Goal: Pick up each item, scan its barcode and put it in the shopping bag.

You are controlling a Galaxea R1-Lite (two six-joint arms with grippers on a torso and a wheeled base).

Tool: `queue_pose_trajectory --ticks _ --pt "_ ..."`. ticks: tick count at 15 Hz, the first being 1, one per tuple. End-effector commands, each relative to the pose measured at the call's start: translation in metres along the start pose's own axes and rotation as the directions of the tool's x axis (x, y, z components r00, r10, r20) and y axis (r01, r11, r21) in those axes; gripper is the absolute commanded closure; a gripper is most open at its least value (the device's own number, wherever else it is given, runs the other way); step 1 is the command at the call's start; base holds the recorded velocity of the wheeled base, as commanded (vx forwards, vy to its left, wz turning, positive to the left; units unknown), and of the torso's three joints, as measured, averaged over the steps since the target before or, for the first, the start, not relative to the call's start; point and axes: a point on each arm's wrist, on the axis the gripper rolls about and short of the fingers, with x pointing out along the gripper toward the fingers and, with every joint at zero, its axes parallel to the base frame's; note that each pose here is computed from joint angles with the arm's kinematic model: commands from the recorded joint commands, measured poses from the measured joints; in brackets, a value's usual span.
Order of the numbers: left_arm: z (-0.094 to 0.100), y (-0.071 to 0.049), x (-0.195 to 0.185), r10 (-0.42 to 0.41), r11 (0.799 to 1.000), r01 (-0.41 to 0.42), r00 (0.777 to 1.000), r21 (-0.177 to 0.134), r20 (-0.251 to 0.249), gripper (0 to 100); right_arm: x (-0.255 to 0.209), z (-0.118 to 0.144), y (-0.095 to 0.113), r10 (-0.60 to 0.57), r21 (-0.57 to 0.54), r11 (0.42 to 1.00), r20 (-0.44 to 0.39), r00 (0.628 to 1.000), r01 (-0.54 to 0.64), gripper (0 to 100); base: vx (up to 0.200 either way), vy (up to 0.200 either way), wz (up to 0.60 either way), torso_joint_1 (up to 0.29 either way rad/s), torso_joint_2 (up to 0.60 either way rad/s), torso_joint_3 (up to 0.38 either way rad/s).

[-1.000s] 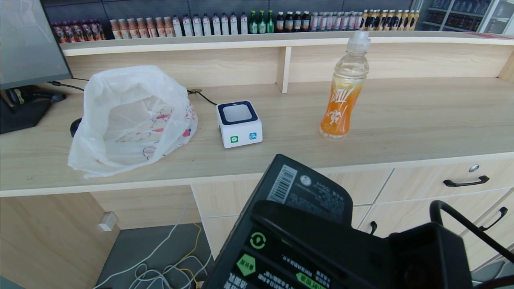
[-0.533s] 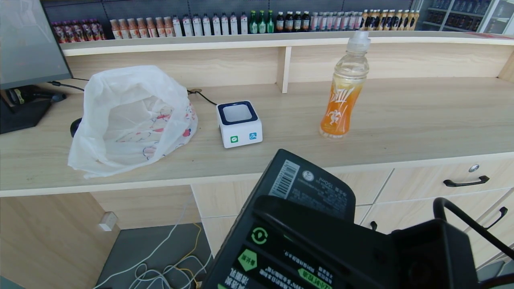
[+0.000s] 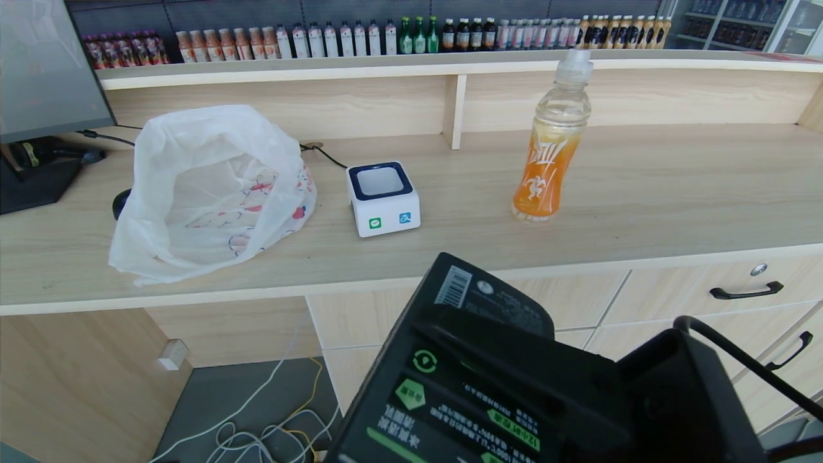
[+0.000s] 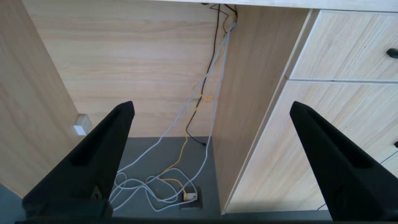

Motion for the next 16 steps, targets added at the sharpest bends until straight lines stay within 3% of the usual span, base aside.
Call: queue_pose_trajectory --ticks 1,5,8,10,13,15,16 --pt "0.0 0.0 0.0 0.001 1.0 -0.001 1.0 0.0 0.001 0 -0.001 -0.002 0.003 0.013 0.092 0.996 -0.009 1.0 -0.012 100 0.0 0.0 0.0 0.0 0.0 0.0" --pt "0.0 0.0 0.0 -0.001 1.0 0.001 1.0 0.0 0.001 0 0.001 -0.013 -0.001 -0.005 0.361 0.932 -0.05 0.999 0.022 100 0.0 0.0 0.0 0.0 0.0 0.0" --pt "0.0 0.0 0.0 0.001 1.0 -0.001 1.0 0.0 0.001 0 0.002 -0.013 0.003 0.005 0.546 0.838 -0.047 0.999 0.021 100 0.0 0.0 0.0 0.0 0.0 0.0" --pt "0.0 0.0 0.0 0.001 1.0 -0.001 1.0 0.0 0.001 0 -0.002 -0.013 0.005 0.02 0.71 0.704 -0.046 0.999 0.018 100 0.0 0.0 0.0 0.0 0.0 0.0" --pt "0.0 0.0 0.0 0.001 1.0 -0.001 1.0 0.0 0.001 0 0.0 -0.02 -0.004 -0.019 0.785 0.616 -0.077 0.997 0.073 100 0.0 0.0 0.0 0.0 0.0 0.0" --pt "0.0 0.0 0.0 0.001 1.0 -0.001 1.0 0.0 0.001 0 -0.002 -0.021 -0.002 -0.009 0.876 0.469 -0.125 0.992 0.114 100 0.0 0.0 0.0 0.0 0.0 0.0" --pt "0.0 0.0 0.0 0.001 1.0 -0.001 1.0 0.0 0.001 0 -0.003 -0.021 -0.001 -0.002 0.896 0.424 -0.143 0.99 0.13 100 0.0 0.0 0.0 0.0 0.0 0.0"
